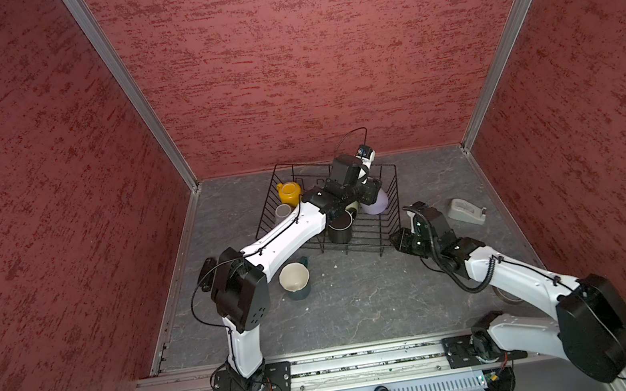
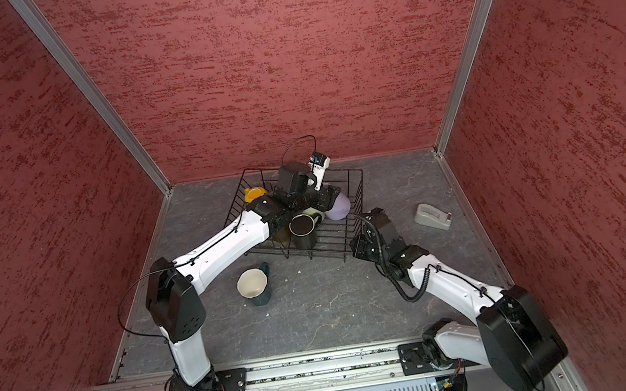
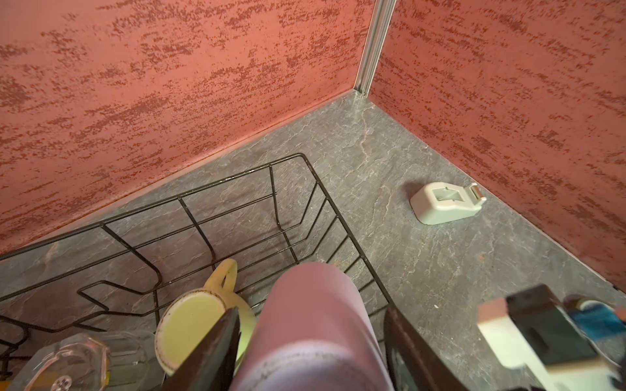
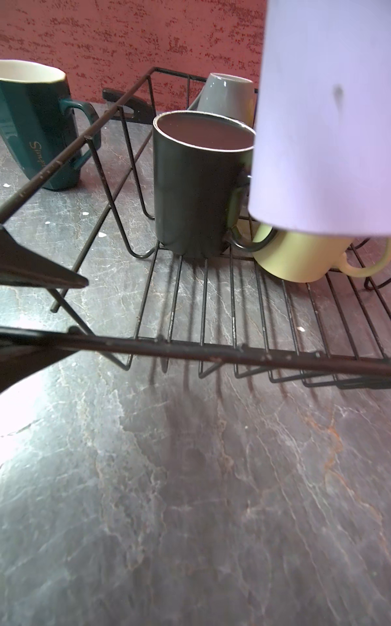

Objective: Load cups into a dish rack
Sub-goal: Rotate the dish rack at the top-center of the table.

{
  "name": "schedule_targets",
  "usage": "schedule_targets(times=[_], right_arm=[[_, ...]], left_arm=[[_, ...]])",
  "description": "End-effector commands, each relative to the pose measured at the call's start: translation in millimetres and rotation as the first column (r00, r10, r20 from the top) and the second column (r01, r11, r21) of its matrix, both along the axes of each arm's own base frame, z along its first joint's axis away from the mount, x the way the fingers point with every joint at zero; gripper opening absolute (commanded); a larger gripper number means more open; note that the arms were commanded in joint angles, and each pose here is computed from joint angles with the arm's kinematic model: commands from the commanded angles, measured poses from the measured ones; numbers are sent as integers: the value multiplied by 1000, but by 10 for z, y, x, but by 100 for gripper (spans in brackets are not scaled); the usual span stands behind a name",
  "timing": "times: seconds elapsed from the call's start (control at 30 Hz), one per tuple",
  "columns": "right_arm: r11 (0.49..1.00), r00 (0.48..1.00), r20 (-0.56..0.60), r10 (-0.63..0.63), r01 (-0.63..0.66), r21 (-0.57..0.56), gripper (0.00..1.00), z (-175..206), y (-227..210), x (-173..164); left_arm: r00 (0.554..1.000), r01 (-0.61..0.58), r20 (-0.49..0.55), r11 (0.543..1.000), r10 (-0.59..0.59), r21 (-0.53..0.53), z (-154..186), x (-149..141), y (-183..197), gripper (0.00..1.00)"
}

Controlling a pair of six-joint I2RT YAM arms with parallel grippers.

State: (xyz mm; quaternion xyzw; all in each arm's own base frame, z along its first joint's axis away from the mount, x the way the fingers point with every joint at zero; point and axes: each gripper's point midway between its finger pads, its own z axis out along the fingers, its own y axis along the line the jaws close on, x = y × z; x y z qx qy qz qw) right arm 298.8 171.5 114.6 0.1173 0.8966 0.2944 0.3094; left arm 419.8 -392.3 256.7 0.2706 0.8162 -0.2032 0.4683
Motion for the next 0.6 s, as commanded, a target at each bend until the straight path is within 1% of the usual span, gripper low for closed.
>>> schedule_targets(times=[0.0, 0.2, 0.43, 0.57], right_arm=[[1000, 999, -36, 29, -28, 12, 29, -60, 59, -150], [999, 999, -30, 27, -26, 22, 44, -39, 51, -181], [999, 1000, -12, 10, -9, 34, 67, 37, 14, -210], [1000, 1000, 4, -3, 3, 31, 74, 121, -30, -235]], left_arm=[[998, -10, 68, 999, 12, -34, 177, 100, -83, 0], [998, -17, 67, 1000, 18, -10, 14, 187, -172, 0], [998, -1, 66, 999, -1, 39, -154, 218, -296, 0], [999, -4, 42, 997, 1, 78, -314, 271, -331, 0]])
